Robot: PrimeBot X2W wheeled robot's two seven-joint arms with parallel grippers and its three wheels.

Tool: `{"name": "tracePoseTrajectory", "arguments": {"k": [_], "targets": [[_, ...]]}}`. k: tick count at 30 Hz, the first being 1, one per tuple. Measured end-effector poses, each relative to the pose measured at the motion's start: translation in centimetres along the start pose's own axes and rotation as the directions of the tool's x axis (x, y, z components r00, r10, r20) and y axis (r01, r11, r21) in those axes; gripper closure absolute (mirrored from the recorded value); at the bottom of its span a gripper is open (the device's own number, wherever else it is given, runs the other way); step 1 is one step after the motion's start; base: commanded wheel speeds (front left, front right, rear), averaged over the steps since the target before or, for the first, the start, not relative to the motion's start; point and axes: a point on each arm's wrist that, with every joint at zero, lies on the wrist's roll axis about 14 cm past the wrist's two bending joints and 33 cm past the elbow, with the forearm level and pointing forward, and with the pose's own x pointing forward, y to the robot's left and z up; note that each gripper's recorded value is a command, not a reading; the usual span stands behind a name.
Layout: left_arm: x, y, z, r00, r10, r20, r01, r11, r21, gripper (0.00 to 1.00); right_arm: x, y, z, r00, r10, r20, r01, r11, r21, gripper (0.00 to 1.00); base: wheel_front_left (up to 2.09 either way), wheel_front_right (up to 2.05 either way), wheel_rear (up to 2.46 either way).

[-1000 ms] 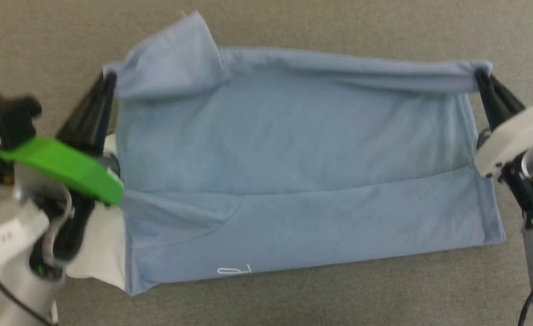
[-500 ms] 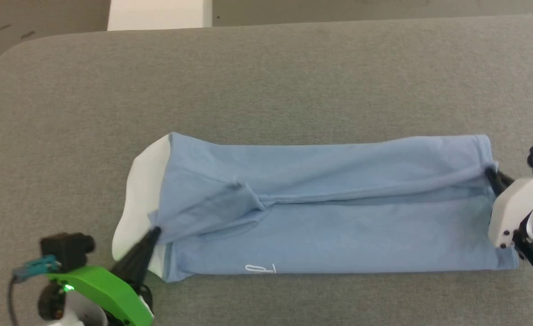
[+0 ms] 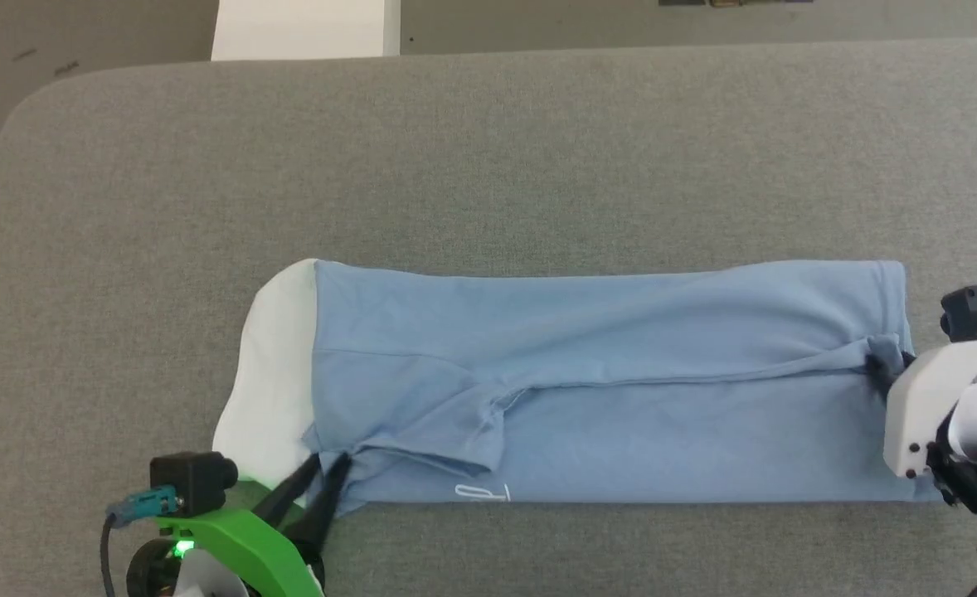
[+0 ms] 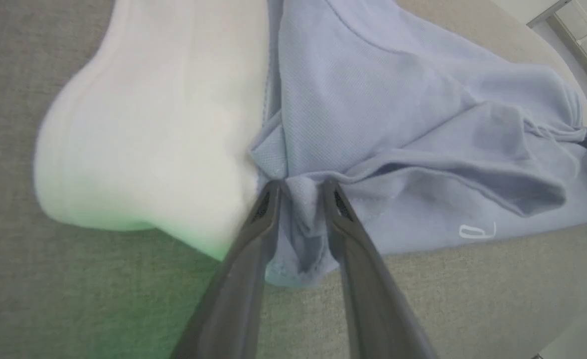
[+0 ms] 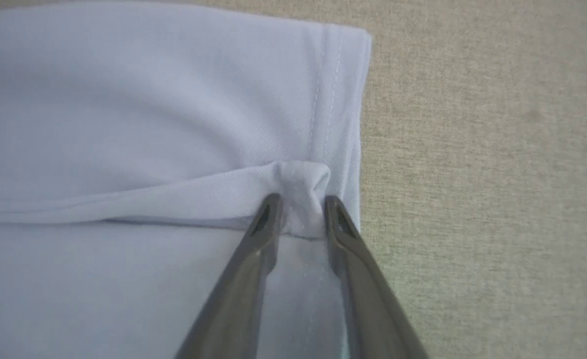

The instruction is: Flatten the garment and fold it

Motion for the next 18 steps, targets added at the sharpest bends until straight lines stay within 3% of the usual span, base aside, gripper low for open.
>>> {"name": "tracePoseTrajectory", "arguments": {"k": [7, 12, 18], "targets": [[-1.1, -1.6, 3.2, 0.982, -0.025, 0.187, 0.024, 1.0, 0.012, 0.0, -3.2, -1.1, -0.6, 0.996, -0.029, 0.08, 0.022, 0.995, 0.096, 0.0, 0.0, 0.0, 0.0], [-2.6, -1.5, 7.1, 0.919, 0.01, 0.395, -0.041, 0.997, 0.07, 0.0, -5.8, -0.8, 1.5, 0.967, -0.044, 0.252, 0.009, 0.99, 0.138, 0.0, 0.0, 0.0, 0.0], [-3.4, -1.2, 10.6, 0.845, 0.026, 0.535, -0.123, 0.981, 0.148, 0.0, -7.3, 0.0, 3.4, 0.917, -0.054, 0.396, -0.018, 0.985, 0.174, 0.0, 0.0, 0.0, 0.0]]}}
